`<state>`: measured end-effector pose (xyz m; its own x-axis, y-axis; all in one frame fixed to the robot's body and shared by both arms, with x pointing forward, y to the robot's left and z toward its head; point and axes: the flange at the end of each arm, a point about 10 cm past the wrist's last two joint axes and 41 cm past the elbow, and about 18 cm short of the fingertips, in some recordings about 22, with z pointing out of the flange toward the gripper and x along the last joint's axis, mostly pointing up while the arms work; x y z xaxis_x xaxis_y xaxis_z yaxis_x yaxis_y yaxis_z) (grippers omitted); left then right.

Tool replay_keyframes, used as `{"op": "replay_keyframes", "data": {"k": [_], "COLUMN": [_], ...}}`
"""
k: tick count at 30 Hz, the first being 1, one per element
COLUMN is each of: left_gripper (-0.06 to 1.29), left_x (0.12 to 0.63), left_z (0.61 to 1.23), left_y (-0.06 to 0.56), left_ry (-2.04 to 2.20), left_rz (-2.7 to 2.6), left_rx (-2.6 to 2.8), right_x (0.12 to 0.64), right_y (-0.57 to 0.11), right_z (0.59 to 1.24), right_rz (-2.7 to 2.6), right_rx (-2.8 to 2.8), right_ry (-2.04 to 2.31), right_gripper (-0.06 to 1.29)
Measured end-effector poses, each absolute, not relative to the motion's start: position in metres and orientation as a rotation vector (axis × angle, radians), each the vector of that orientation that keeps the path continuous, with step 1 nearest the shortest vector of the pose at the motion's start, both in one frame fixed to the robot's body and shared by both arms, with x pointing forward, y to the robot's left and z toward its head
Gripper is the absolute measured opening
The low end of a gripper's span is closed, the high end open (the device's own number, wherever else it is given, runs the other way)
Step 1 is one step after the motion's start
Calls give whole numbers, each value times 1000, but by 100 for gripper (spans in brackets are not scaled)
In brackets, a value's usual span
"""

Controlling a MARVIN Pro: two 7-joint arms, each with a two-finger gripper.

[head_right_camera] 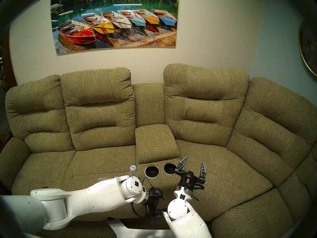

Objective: Put bottles into cup holders

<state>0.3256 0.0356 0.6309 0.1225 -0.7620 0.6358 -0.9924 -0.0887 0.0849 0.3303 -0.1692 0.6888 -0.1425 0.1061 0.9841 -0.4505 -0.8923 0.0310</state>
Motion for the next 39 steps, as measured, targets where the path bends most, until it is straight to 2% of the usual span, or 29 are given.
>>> {"op": "replay_keyframes", "data": {"k": [27,39], "left_gripper": [125,125], "left_x": [342,329], "left_z": [709,736], "left_y": [109,148], "left_ry": [-1652,-1654], "left_rz": [867,984], "left_rx": [1940,1939], "right_x": [330,330], "right_y": [-169,-169], "right_z": [688,687], "right_rz": [2089,2088], "right_rx": [1768,1769], "right_ry": [-382,-381], "right_gripper": [122,122]}}
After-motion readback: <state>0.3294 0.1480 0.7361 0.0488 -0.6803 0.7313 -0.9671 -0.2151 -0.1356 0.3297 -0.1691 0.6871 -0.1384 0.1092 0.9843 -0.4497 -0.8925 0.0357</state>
